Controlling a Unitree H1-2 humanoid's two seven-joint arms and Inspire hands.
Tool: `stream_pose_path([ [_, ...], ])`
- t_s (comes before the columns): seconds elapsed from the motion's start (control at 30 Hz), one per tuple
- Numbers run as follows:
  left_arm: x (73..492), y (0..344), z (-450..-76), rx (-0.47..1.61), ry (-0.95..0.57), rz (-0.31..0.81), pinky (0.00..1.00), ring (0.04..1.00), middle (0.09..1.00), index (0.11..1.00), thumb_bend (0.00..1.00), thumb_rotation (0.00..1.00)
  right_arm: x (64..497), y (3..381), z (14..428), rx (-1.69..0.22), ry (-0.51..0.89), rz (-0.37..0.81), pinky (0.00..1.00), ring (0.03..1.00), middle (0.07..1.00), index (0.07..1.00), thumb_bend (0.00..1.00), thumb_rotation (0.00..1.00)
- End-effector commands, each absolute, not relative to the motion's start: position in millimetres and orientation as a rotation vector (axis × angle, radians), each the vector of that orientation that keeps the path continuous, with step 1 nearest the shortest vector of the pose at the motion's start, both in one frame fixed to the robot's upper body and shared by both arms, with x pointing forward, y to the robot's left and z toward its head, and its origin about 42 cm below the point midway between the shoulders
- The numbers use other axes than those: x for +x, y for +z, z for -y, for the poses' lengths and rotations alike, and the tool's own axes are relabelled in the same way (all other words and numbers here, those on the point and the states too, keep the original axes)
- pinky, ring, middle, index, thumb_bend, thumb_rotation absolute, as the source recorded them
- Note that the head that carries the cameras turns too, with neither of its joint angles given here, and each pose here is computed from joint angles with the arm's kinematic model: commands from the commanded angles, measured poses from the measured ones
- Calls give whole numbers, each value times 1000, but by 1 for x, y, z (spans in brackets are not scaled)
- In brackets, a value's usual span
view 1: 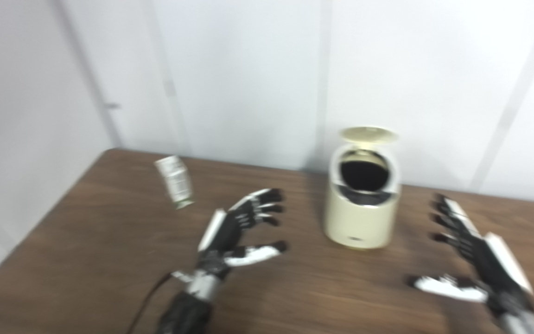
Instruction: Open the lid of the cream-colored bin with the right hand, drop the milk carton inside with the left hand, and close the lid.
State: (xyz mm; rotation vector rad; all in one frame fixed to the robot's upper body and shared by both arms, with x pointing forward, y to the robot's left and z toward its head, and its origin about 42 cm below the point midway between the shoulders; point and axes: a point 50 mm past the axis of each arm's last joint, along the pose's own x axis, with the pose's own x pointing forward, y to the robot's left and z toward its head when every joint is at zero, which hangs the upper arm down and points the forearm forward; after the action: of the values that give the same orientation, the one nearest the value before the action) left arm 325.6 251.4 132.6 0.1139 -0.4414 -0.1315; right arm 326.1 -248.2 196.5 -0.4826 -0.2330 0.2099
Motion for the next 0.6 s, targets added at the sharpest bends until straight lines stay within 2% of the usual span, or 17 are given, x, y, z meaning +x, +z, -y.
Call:
stream_pose_path([
  [0.0,318,135,-265,149,-77,467,594,709,787,794,788,124,328,218,248,-465,206,287,856,928,971,1000,755,76],
  [0.13,316,154,-289,214,-12,522,578,706,777,775,804,129,331,221,247,-466,215,281,870,949,982,1000,749,83],
  [0.3,317,180,-317,314,49,591,581,715,777,786,795,133,334,222,245,-478,211,289,849,930,975,1000,751,169],
  [0.37,318,193,-326,324,74,628,593,734,783,782,800,78,335,222,244,-474,214,290,807,917,968,1000,754,172],
  [0.57,327,228,-358,432,130,686,625,742,783,770,830,61,337,224,244,-478,224,294,793,921,971,998,747,158],
])
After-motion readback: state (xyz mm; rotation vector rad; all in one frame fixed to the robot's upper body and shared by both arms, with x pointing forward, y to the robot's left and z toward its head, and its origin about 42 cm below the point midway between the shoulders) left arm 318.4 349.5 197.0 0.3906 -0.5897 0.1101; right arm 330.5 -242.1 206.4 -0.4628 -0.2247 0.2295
